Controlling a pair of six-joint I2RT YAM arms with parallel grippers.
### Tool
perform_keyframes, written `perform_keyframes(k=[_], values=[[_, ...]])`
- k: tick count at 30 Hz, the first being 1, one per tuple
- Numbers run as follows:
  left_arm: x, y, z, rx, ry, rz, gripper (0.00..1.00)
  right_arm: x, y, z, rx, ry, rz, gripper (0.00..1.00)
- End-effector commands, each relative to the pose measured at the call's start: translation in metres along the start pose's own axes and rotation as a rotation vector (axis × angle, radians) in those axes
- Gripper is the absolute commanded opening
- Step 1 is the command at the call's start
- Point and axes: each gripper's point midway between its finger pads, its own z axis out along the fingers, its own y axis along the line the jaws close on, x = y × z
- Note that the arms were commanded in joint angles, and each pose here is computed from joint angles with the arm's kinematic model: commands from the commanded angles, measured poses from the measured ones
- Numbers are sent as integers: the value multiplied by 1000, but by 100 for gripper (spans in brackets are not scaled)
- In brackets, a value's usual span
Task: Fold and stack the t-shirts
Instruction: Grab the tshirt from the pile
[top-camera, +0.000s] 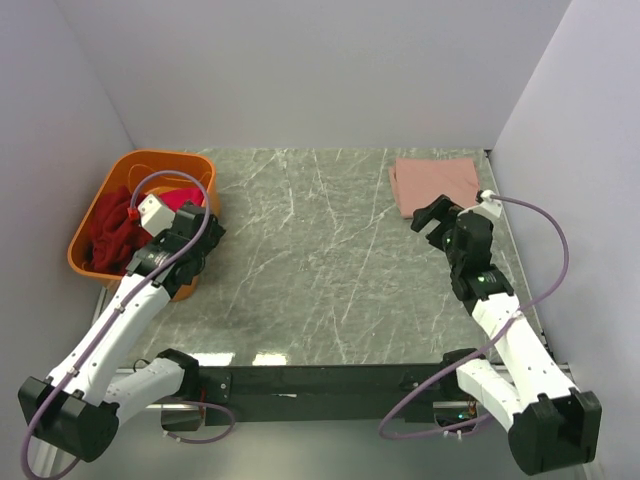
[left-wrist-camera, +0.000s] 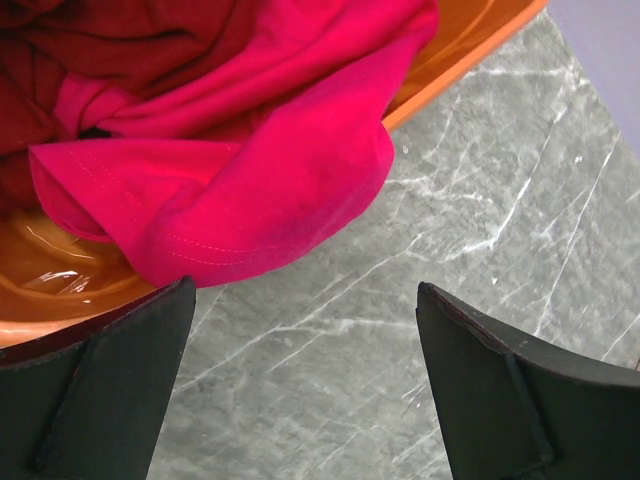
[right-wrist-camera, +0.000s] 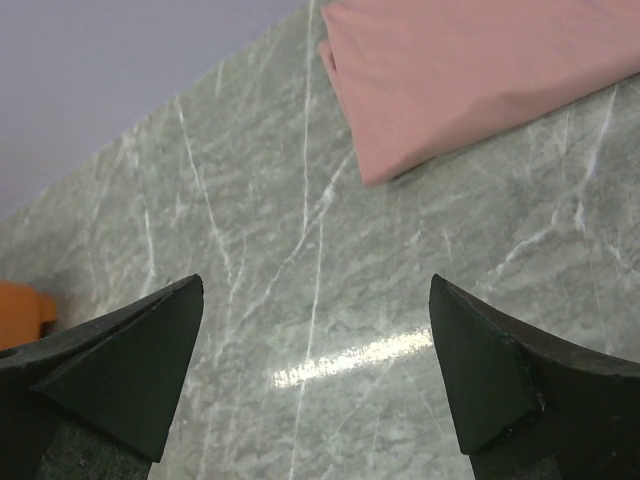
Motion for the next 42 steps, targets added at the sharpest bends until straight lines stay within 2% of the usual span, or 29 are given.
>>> perform_keyframes(k=[1, 3, 8, 15, 19, 23, 27, 28, 30, 33, 34, 38, 42], values=[[-3, 22, 8, -119, -33, 12, 99, -20, 15, 1, -21, -13, -30, 100], [-7, 37, 8, -197, -60, -10, 99, -17, 13, 3, -16, -1, -32, 100], [-26, 14, 18, -126, -110, -54, 99, -14, 19, 7, -41, 17, -43, 99], [-27, 15, 41, -179, -66, -42, 99, -14, 2, 9, 39, 4, -59, 99], [-22, 17, 49, -200, -47, -43, 85, -16, 2, 8, 45, -4, -63, 99], [-22, 26, 54, -265, -54, -43, 78, -17, -2, 8, 62, -8, -66, 99], [-23, 27, 59, -301, -59, -43, 64, -18, -3, 7, 68, -12, -70, 99], [-23, 25, 59, -296, -58, -44, 56, -18, -3, 7, 67, -15, -69, 99], [-23, 21, 61, -278, -55, -44, 48, -19, -4, 7, 73, -17, -71, 99], [-24, 16, 62, -259, -55, -42, 16, -20, -5, 5, 80, -23, -71, 99], [-27, 15, 61, -255, -61, -46, 1, -21, -5, 5, 81, -24, -71, 99], [-36, 1, 58, -191, -81, -35, 1, -23, -5, 3, 79, -33, -70, 99], [-54, -23, 44, -32, -119, -11, 1, -25, -7, 1, 87, -42, -71, 99]])
